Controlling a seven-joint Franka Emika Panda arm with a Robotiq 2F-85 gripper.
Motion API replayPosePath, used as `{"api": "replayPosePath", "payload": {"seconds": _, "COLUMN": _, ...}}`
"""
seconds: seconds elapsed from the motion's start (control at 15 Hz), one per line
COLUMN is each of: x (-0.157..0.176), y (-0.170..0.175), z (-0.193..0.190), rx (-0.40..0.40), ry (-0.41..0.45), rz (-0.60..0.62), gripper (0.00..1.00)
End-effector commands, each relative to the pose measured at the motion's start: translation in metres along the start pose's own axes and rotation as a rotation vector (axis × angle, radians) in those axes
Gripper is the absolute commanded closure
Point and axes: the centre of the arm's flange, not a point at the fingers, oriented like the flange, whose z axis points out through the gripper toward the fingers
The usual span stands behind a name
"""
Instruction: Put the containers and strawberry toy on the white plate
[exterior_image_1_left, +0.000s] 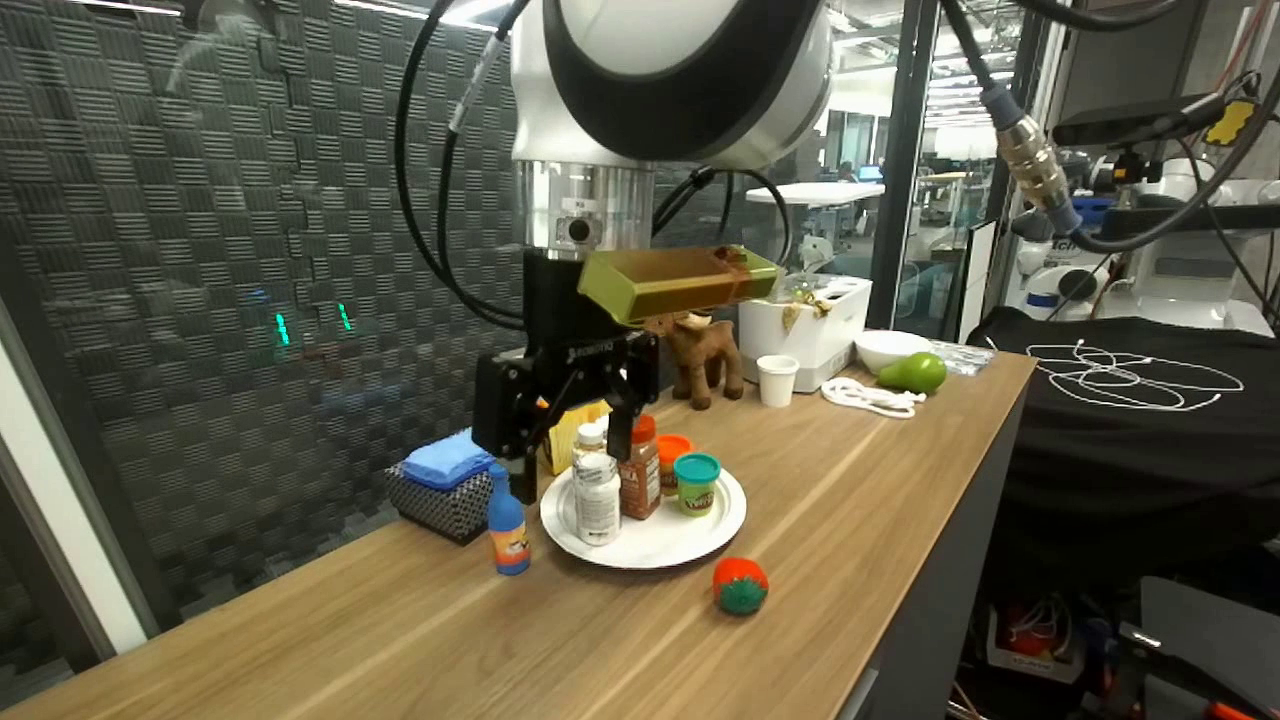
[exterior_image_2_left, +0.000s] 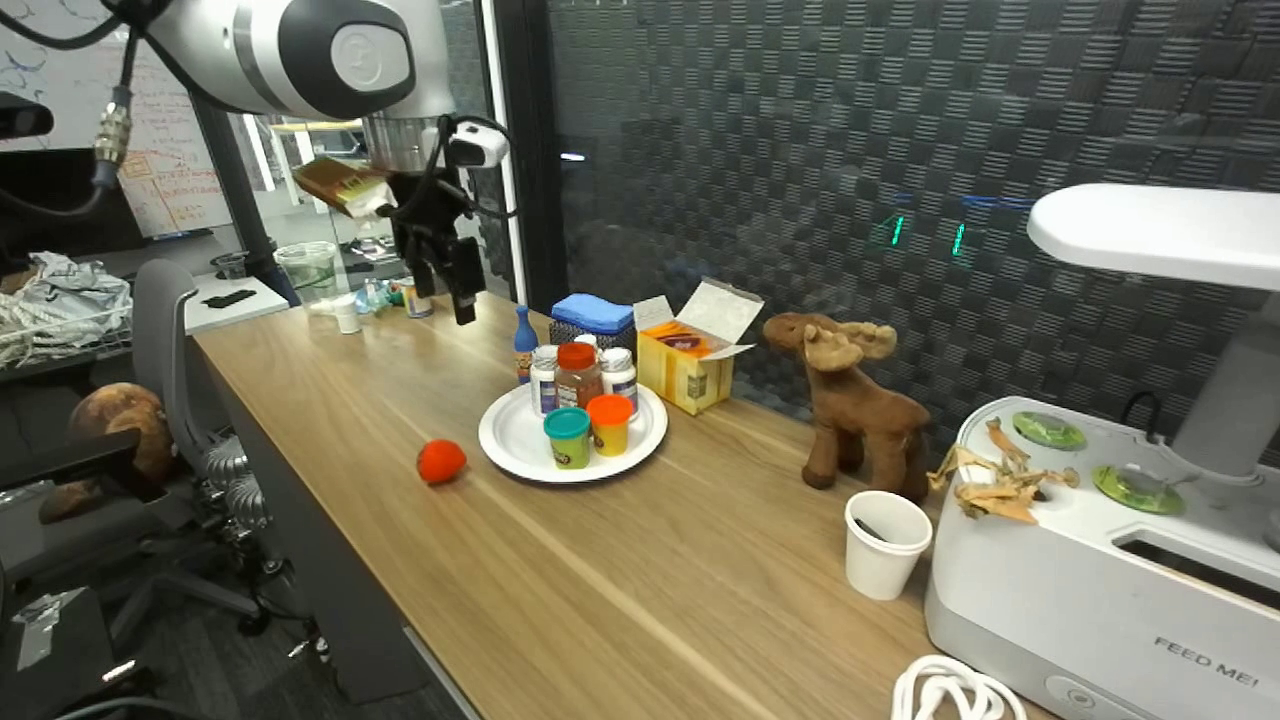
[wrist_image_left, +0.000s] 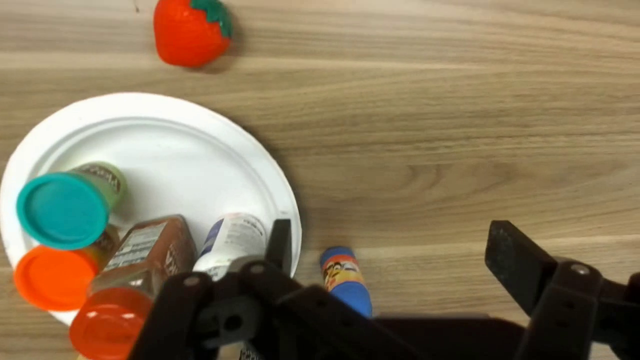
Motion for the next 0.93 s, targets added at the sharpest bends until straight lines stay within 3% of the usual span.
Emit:
{"api": "replayPosePath", "payload": {"seconds": 0.0, "x": -0.034, "y": 0.003, "z": 0.002, "rx": 0.014, "ry": -0.002, "rz": 0.098, "gripper": 0.00}}
{"api": "replayPosePath", "payload": {"seconds": 0.53, "x": -0.116, "y": 0.046, "z": 0.026, "rx": -0.097, "ry": 0.013, "rz": 0.278, "gripper": 0.00}}
{"api": "replayPosePath", "payload": {"seconds": 0.87, "x": -0.124, "y": 0.081, "z": 0.033, "rx": -0.152, "ry": 0.014, "rz": 0.367, "gripper": 0.00}}
